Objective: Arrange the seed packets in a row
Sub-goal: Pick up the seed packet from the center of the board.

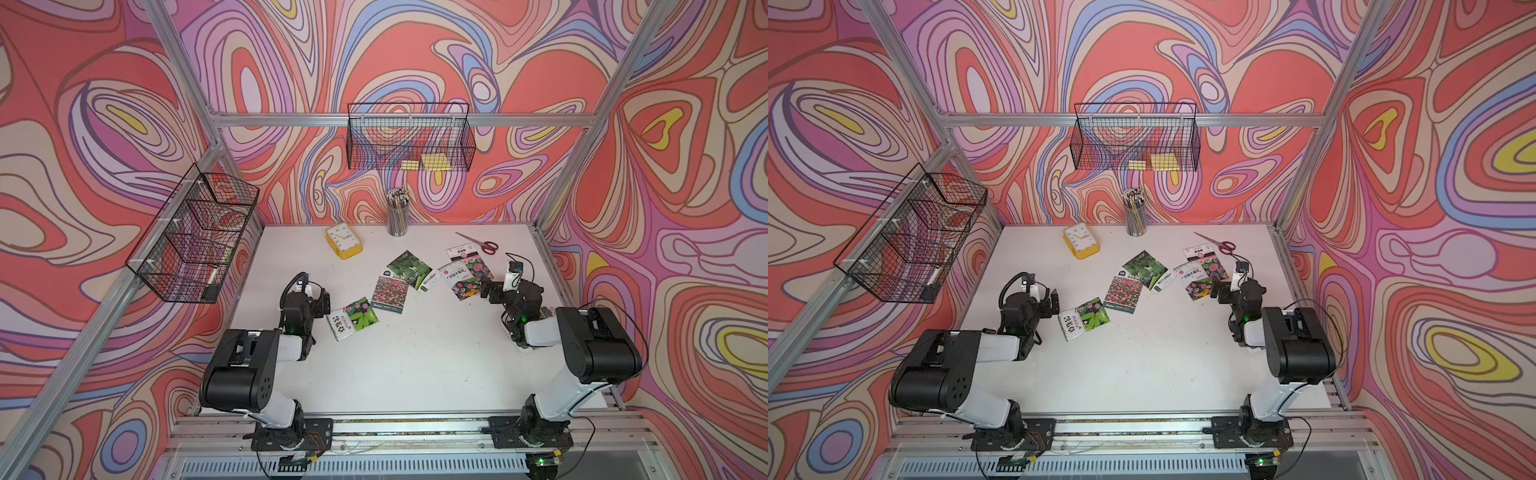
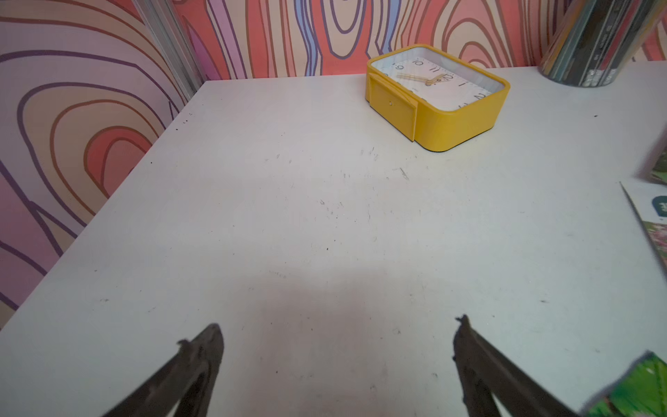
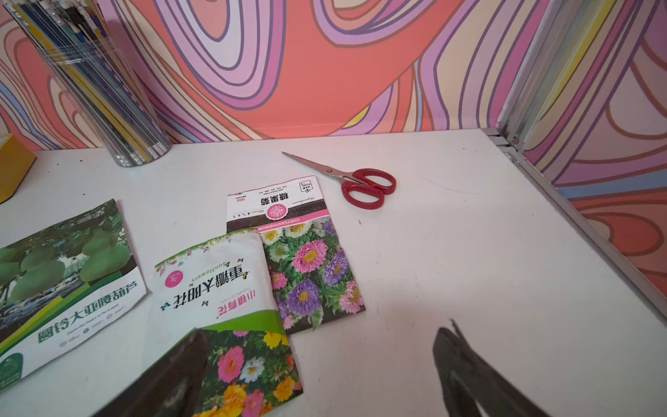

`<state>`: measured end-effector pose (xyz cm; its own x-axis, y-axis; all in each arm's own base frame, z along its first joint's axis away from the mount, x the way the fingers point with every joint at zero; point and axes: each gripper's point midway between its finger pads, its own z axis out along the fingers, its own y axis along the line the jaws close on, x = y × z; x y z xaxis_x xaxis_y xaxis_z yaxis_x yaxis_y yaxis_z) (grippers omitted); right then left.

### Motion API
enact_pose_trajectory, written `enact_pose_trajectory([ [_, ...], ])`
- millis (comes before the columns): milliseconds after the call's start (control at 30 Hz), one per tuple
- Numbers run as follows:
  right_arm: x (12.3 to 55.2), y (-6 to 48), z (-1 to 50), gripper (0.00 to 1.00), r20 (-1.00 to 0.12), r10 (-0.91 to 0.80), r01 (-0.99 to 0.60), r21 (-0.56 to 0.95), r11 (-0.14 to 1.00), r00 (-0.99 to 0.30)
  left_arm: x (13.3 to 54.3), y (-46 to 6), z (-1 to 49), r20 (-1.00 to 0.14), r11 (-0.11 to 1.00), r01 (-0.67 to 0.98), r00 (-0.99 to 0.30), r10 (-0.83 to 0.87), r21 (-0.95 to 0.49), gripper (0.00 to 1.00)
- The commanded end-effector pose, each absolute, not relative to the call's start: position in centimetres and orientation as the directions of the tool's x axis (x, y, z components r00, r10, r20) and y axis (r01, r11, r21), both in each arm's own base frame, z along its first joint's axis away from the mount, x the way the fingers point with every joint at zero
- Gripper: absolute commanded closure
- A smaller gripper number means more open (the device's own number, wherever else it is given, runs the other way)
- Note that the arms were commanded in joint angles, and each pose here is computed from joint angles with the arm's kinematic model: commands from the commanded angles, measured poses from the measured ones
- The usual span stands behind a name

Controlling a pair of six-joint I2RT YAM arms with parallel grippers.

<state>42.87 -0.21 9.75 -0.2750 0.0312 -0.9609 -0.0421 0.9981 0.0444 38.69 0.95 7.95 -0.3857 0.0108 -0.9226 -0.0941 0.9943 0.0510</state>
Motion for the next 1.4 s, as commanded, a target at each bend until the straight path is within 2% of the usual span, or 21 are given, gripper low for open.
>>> enact_pose_trajectory([
  [0, 42.8, -0.1, 9.5, 0.02, -0.959, 0.031, -0.035, 0.043, 0.998, -0.282, 39.3, 0.9, 8.9, -0.935, 0.995, -0.091, -0.355, 0.010, 0.046, 0.01],
  [800, 42.8, -0.3, 9.6, 0.02, -0.960, 0.031, -0.027, 0.040, 0.999, -0.277, 39.3, 1.0, 8.7, -0.929, 0.996, -0.084, -0.369, 0.000, 0.034, 0.01],
  [933, 44.5, 0.3, 13.8, 0.02, -0.909, -0.007, -0.016, -0.001, 1.000, -0.416, 40.4, -0.9, 12.0, -0.894, 0.994, -0.028, -0.441, 0.083, 0.106, 0.01],
  [1000, 45.5, -0.4, 16.1, 0.02, -0.888, 0.121, 0.088, 0.091, 0.992, -0.443, 40.7, -1.1, 13.9, -0.880, 0.996, -0.041, -0.471, 0.054, 0.084, 0.01],
  [1067, 46.4, 1.1, 17.2, 0.02, -0.822, 0.248, 0.102, 0.228, 0.968, -0.512, 40.6, -1.6, 15.4, -0.872, 0.998, -0.058, -0.488, -0.038, -0.011, 0.01],
  [1200, 45.9, 7.9, 18.0, 0.02, -0.751, 0.283, -0.037, 0.378, 0.925, -0.597, 39.3, -3.1, 15.9, -0.751, 0.978, -0.102, -0.627, -0.205, -0.182, 0.01],
  [1367, 42.6, 18.1, 17.9, 0.02, -0.606, 0.323, -0.178, 0.621, 0.763, -0.727, 35.7, -4.1, 14.2, -0.514, 0.926, -0.247, -0.776, -0.366, -0.286, 0.04],
])
